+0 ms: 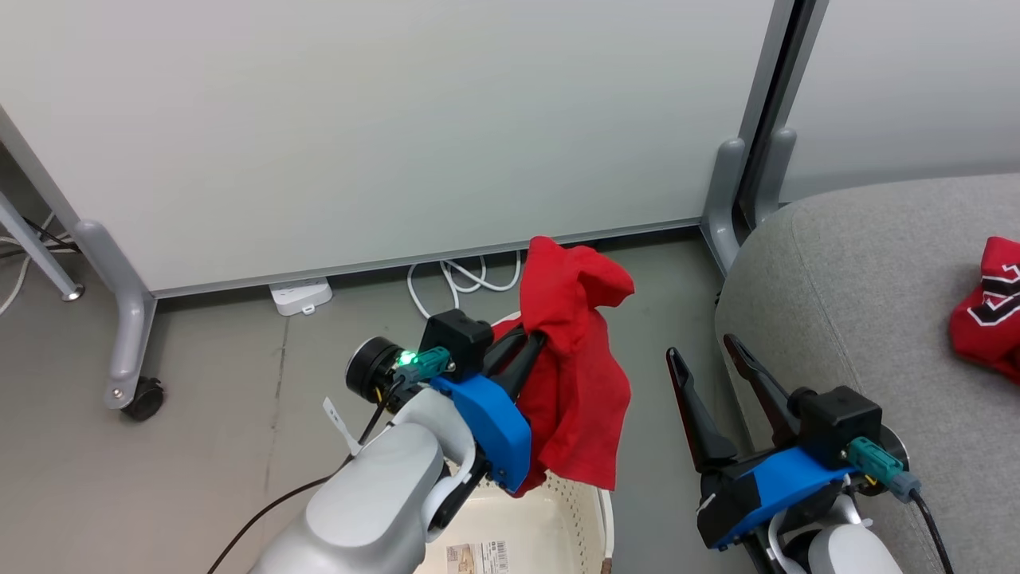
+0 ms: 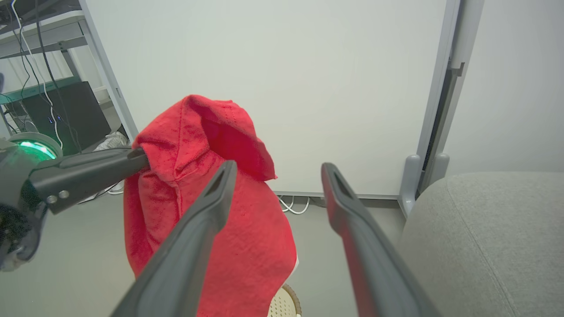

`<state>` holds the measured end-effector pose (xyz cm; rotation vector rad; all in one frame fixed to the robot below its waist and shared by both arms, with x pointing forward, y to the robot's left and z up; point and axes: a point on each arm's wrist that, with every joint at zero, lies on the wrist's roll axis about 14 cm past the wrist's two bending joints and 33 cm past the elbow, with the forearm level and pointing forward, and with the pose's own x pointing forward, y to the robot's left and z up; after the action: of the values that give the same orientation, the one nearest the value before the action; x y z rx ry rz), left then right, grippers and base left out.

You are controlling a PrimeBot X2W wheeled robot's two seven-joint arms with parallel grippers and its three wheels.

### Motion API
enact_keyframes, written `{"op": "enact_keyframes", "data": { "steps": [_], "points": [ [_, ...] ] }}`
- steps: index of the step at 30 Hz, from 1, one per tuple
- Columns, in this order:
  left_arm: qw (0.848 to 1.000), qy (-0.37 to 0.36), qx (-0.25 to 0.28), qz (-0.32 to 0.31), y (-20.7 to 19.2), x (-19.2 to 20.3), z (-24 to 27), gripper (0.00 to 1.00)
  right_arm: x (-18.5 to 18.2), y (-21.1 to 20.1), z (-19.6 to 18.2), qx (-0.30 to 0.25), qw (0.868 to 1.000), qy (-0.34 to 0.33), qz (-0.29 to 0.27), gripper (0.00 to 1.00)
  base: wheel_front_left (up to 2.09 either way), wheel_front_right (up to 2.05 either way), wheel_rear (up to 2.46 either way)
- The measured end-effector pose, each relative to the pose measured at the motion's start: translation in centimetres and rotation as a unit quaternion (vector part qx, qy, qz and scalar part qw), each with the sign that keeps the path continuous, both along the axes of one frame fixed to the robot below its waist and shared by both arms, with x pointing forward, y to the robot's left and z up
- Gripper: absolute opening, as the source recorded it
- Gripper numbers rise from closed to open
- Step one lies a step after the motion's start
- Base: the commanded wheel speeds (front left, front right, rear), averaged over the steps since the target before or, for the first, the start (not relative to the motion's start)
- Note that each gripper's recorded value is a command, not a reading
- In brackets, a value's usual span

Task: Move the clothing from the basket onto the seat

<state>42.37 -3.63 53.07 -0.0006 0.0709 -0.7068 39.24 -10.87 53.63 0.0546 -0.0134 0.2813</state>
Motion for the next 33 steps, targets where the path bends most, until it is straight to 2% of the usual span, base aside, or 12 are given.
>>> {"op": "enact_keyframes", "data": {
  "steps": [6,13,22,33],
  "points": [
    [1.0,-0.022,-0.015,-0.001,-0.6,0.0,3.0,0.0,-0.5,0.7,0.3,0.002,1.0,-0.003,0.011,1.0,0.0,0.0,0.0],
    [1.0,-0.01,-0.007,-0.001,-0.8,0.0,2.2,0.0,-0.8,1.4,-0.3,-0.001,1.0,0.007,0.021,1.0,0.0,0.0,0.0],
    [1.0,-0.012,-0.009,-0.004,-0.7,0.2,2.6,0.0,-1.2,3.8,-2.7,-0.015,0.997,0.047,0.058,1.0,0.0,0.0,0.0],
    [0.999,-0.017,-0.014,-0.034,-2.0,-0.9,3.4,0.0,0.9,6.1,-3.7,-0.035,0.993,0.062,0.094,1.0,0.0,0.0,0.0]
  ]
}}
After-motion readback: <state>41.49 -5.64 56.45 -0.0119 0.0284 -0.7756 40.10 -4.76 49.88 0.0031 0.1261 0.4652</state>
